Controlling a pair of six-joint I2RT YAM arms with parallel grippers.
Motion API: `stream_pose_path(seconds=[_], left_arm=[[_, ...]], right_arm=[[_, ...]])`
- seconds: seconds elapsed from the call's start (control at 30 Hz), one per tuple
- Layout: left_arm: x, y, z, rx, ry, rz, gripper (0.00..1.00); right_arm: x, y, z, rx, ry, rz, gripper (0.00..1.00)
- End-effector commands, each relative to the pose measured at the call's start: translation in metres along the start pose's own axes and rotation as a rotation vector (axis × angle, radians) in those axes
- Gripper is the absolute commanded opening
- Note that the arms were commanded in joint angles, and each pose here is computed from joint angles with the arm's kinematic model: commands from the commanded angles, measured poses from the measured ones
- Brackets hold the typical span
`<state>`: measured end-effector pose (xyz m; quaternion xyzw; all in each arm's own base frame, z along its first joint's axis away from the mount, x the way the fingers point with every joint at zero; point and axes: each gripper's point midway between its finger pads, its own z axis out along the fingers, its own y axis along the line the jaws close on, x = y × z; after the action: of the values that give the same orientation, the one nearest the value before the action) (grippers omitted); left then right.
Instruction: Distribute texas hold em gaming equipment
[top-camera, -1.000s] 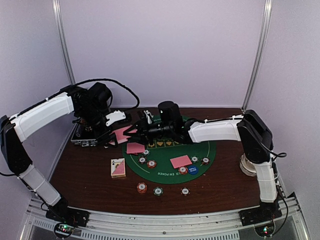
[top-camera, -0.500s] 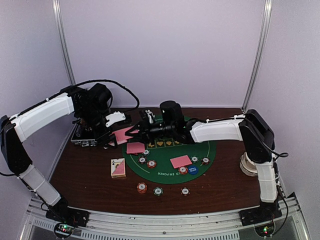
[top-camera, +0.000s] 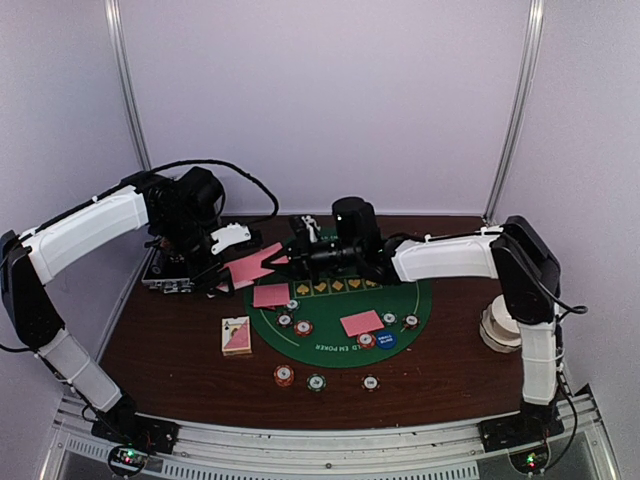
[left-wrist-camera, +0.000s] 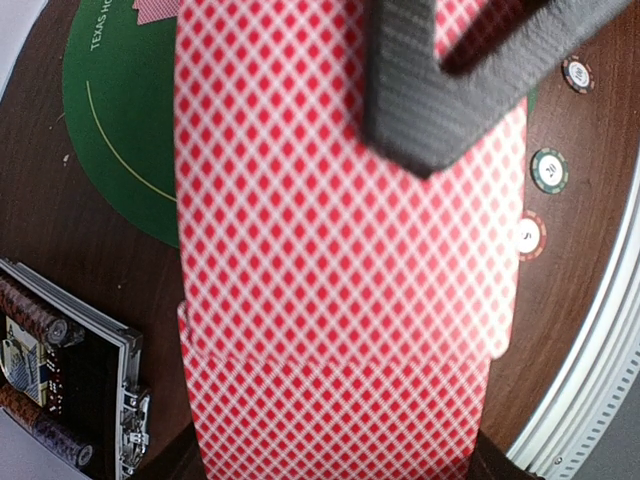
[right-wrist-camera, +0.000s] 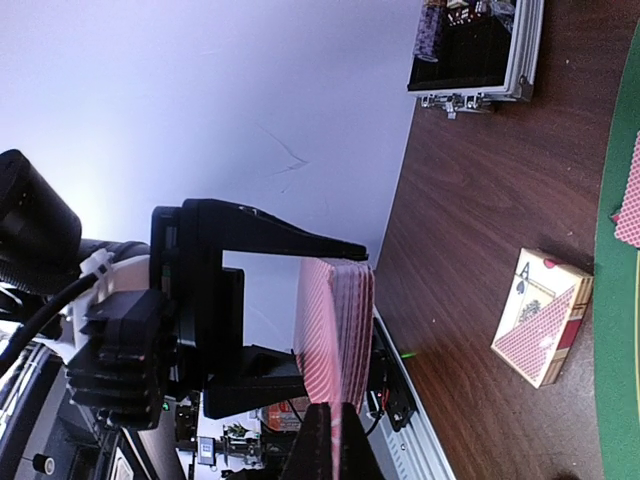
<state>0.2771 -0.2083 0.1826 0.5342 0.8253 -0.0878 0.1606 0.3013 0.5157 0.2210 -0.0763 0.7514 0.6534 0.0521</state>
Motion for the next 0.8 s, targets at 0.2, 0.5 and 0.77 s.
stream_pose_path(seconds=[0.2,0.5,0.77], left_arm=[[-0.002,0.003,-0.001,-0.016,-0.014,0.016,0.00],[-0.002,0.002,-0.001,-0.008,-0.010,0.017,0.00],[-0.004,0.000,-0.004,0.003,-0.014,0.014,0.00]], right_arm=[[-0.016,0.018,-0.063,0.020,-0.060,-0.049,0.00],[0.020,-0.085,-0.138,0.334,-0.026,0.039,0.00],[0.045,-0.150,-0.169,0.550,-0.006,0.075,0.01]])
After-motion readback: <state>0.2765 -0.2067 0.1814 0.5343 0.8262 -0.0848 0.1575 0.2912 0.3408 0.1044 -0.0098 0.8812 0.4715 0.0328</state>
